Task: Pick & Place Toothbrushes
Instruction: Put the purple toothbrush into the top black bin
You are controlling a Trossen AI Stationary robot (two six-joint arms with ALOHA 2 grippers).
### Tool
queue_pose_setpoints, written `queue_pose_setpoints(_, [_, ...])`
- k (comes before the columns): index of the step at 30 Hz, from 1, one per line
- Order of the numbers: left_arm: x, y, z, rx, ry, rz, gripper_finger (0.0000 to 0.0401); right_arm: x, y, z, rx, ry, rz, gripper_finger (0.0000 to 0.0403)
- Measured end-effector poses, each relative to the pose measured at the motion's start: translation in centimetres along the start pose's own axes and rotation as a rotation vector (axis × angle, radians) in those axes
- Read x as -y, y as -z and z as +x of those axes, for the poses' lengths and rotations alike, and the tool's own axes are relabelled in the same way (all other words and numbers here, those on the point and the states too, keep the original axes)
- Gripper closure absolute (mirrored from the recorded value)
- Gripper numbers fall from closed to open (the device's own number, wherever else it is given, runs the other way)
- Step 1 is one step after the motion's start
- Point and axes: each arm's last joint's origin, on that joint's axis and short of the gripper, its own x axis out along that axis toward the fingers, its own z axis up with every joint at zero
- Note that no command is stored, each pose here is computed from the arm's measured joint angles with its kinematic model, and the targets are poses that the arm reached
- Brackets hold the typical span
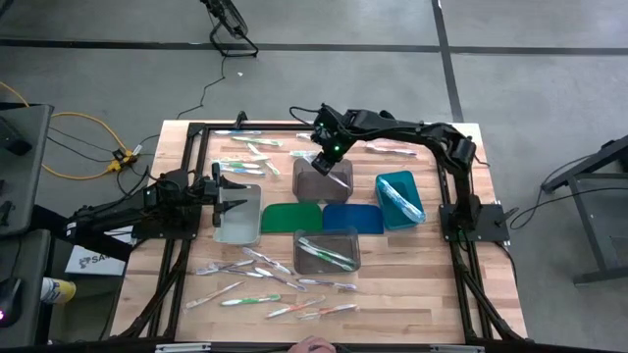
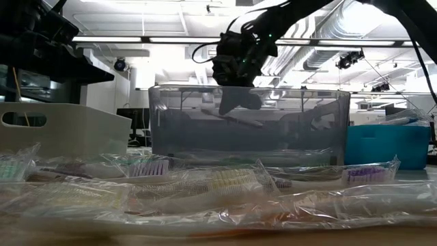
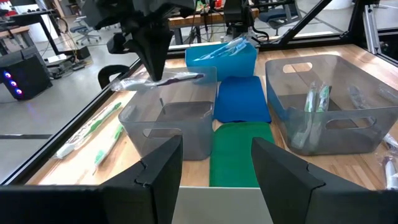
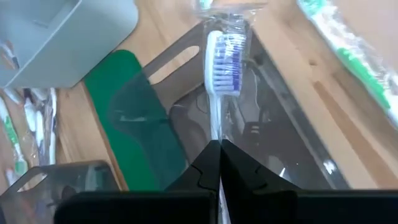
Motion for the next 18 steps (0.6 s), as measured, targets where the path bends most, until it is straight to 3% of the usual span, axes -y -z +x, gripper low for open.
queue_pose_setpoints(8, [0.0,0.0,0.0,0.000,0.000,0.000,0.0214,-0.3,0.1,0.1,-0.009,-0.019,-0.007,0.0383])
queue_pose_setpoints(14, [0.0,0.0,0.0,0.000,0.000,0.000,0.0214,-0.3,0.2,0.1,-0.026,-0.037,0.009,0.0310])
queue_pose_setpoints(18, [0.0,0.0,0.0,0.000,0.000,0.000,0.0214,-0.9,0.4,-1.7,-0.016,-0.035,0.009,0.0268])
